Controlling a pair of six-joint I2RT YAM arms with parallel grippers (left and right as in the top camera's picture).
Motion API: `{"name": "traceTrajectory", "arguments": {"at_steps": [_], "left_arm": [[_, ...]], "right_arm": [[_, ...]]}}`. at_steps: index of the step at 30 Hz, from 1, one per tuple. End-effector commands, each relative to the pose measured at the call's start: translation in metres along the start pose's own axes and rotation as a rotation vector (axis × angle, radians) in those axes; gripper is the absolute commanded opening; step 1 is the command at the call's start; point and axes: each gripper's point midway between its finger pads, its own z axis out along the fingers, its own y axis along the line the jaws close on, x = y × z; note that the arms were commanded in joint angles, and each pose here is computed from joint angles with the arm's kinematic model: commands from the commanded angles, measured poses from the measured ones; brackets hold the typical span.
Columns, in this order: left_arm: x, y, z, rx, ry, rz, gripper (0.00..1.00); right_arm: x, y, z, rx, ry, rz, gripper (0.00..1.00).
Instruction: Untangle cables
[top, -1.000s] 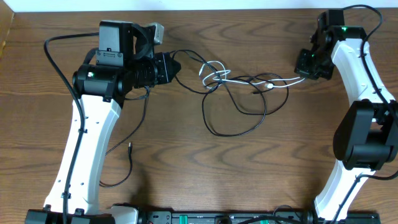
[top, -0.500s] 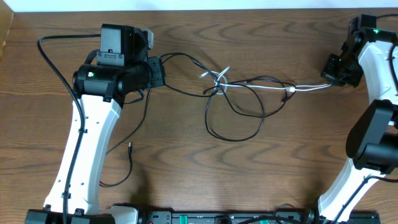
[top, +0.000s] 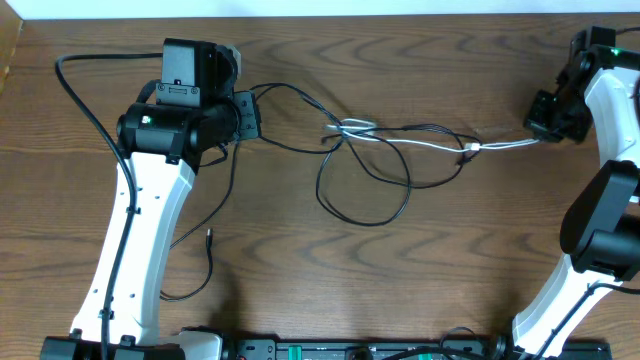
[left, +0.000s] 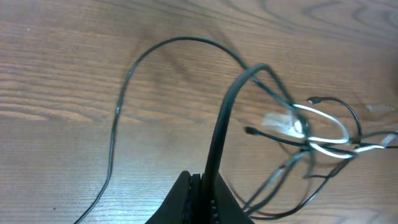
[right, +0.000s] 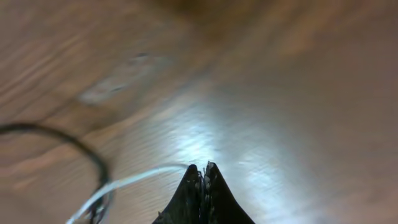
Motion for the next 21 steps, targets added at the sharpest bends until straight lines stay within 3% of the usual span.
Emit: {"name": "traceTrajectory", "arguments": {"at_steps": [1, 5, 9, 10, 15, 21], "left_arm": [[-0.007, -0.012, -0.006, 0.064, -0.015, 0.017, 0.07], [-0.004, -0.031, -0.007, 0.175, 0.002, 0.076, 0.07], [-0.005, -0.047, -0.011, 0.272, -0.007, 0.140, 0.07], [-0.007, -0.051, -0.012, 0.294, -0.015, 0.152, 0.07], [-0.017, -0.074, -0.021, 0.425, -0.063, 0.195, 0.07], [-0.025, -0.108, -0.041, 0.638, -0.115, 0.252, 0.08]], "right_arm": [[0.009, 0.054, -0.003, -0.255, 0.026, -0.196, 0.02], [0.012, 0.083, -0.006, -0.336, 0.015, -0.262, 0.12], [0.015, 0.098, -0.007, -0.342, 0.006, -0.300, 0.50], [0.014, 0.101, -0.009, -0.344, 0.001, -0.307, 0.55], [0.009, 0.126, -0.037, -0.447, -0.038, -0.380, 0.70], [0.014, 0.178, -0.080, -0.661, -0.096, -0.517, 0.78]]}}
